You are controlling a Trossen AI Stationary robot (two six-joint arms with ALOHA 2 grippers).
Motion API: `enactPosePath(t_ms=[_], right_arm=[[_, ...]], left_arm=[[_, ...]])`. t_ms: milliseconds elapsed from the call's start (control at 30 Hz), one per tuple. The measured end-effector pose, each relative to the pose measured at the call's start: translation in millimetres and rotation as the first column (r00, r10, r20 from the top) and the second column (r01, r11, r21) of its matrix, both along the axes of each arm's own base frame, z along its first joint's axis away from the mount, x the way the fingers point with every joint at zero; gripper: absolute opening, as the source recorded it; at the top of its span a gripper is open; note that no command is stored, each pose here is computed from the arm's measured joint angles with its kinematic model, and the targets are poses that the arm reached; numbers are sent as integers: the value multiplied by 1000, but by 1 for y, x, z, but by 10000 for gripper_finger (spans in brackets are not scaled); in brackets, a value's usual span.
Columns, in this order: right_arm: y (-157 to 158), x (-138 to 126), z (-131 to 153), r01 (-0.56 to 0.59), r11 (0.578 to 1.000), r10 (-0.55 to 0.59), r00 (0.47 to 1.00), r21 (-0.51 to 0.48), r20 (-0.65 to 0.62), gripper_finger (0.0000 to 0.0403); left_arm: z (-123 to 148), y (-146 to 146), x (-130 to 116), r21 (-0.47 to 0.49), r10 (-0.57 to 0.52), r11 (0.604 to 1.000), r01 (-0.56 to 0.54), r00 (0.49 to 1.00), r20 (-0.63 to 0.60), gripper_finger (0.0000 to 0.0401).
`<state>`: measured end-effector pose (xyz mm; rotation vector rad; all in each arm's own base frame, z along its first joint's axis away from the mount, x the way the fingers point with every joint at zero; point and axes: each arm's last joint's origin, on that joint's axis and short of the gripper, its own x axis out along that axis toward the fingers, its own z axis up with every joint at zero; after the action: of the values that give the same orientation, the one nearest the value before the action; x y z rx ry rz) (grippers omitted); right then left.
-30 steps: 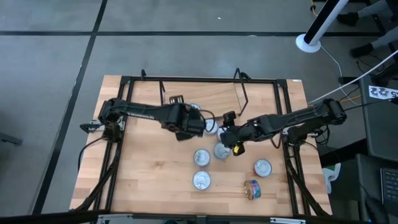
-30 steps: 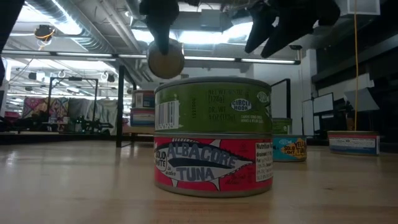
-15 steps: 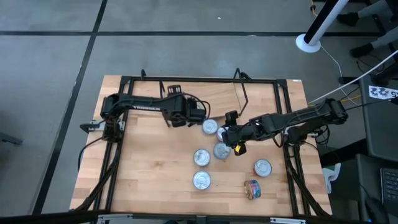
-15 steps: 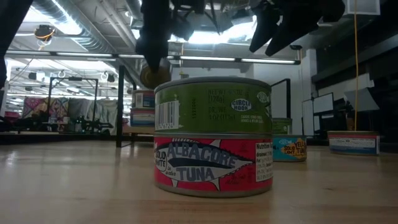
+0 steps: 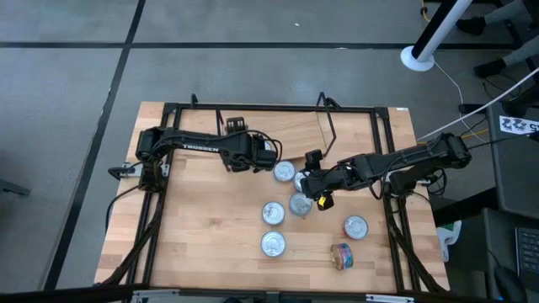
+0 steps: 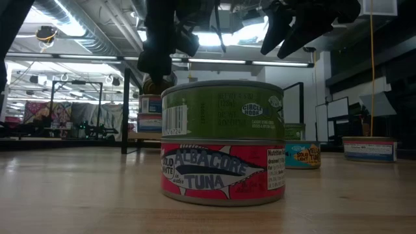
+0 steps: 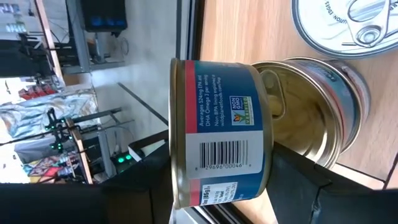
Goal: Stack canned seafood by type on shelf
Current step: Stack the blue pink tuna can on top of the other blue tuna cans on the shelf
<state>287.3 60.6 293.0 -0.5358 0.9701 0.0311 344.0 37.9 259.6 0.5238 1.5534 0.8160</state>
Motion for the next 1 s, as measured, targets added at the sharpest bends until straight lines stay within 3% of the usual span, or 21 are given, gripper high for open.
enactPosePath(t_ms=[233,567,767,1000], right_arm=[[0,0,0,0,1000,0,1000,0,0,271],[0,0,0,0,1000,0,1000,0,0,271],[0,0,0,0,1000,0,1000,0,0,271],[0,0,0,0,1000,0,1000,0,0,271]], left_arm=[[-1,0,0,-15,3,1000,-3,1000,3,203],[-2,-1,0,-50,10,999,-9,1000,2,266],[-4,-8,0,-128,8,992,-8,1000,1,267],[-4,-13,1,-137,-5,991,4,1000,-1,266]])
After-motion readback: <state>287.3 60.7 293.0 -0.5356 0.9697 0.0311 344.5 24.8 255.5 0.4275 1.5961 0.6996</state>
